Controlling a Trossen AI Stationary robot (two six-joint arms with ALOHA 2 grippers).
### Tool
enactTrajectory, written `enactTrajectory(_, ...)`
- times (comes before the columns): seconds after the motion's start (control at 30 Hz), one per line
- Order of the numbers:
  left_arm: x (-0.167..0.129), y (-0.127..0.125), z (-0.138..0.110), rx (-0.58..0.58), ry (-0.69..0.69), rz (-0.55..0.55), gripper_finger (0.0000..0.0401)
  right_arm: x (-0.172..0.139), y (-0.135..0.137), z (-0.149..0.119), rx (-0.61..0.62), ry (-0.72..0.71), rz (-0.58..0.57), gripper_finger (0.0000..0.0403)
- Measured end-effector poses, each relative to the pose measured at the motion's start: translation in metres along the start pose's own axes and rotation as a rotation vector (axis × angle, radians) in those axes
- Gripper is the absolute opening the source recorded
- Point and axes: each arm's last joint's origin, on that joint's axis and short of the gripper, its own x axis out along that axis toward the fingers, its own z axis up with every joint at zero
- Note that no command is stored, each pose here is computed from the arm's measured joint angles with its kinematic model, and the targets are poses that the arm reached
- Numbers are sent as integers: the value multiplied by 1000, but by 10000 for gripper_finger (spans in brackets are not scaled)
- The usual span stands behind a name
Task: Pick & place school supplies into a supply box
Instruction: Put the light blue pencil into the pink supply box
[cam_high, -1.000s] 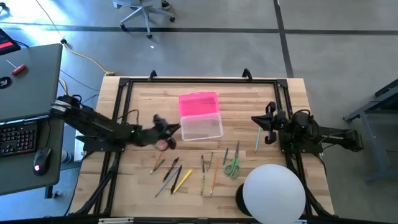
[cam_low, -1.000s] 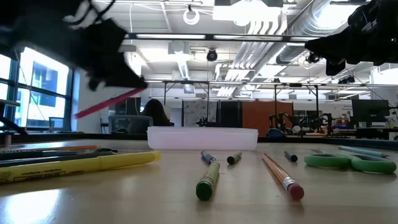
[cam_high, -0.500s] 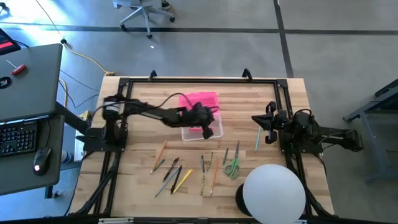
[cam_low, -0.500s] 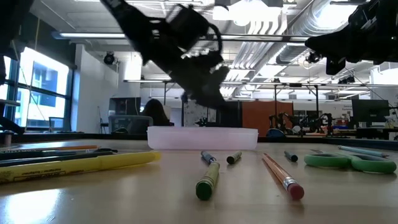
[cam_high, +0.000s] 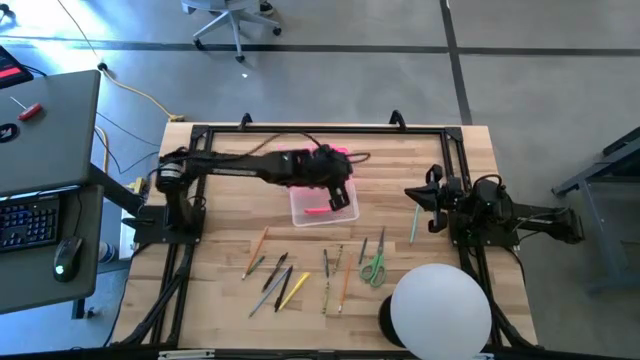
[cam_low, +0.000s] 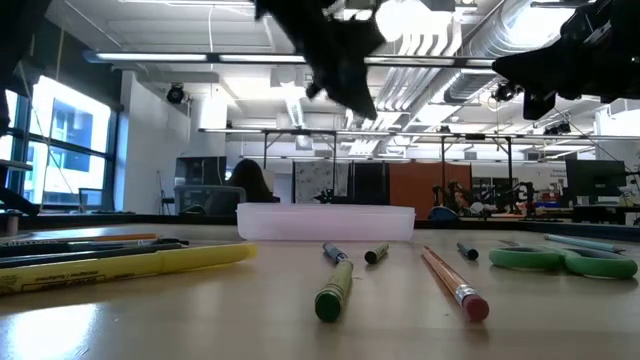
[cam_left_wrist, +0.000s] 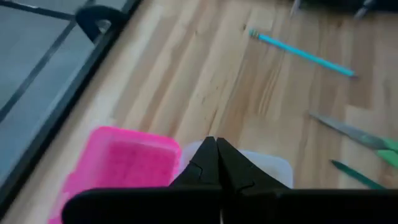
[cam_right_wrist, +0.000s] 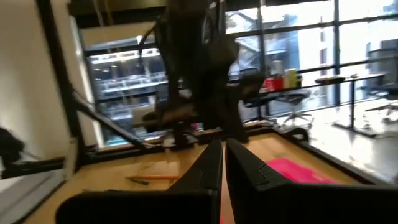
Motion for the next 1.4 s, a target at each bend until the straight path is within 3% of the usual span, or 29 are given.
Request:
enactTrajectory(0.1, -41, 8, 13, -25, -41, 51, 36, 0, 2, 1, 27, -7, 50, 0)
enactTrajectory(0.27, -105, 20, 7, -48, -13, 210, 34, 0, 2, 2, 28, -8, 66, 0)
enactTrajectory(0.43, -155, 17, -11, -91, 26, 300, 17, 1, 2, 1, -153, -10, 60, 0)
enactTrajectory(0.53, -173, 10, -20, -101, 33, 336, 21, 2, -1, -1, -203, 9, -13, 3)
enactTrajectory(0.7, -190, 1, -32, -110, 35, 406, 39, 5, -5, -9, -257, 97, -131, 33)
enactTrajectory(0.9, -195, -3, -40, -123, 50, 464, 43, 6, -15, -29, -112, 278, -371, 88)
enactTrajectory(1.0, -194, -3, -40, -125, 52, 466, 43, 7, -16, -34, -95, 330, -407, 103)
enactTrajectory(1.17, -194, -2, -41, -142, 52, 469, 44, 14, -15, -19, 62, 338, -469, 101)
enactTrajectory(1.4, -194, -2, -41, -154, 50, 471, 44, 20, -12, 9, 116, 641, -632, 80)
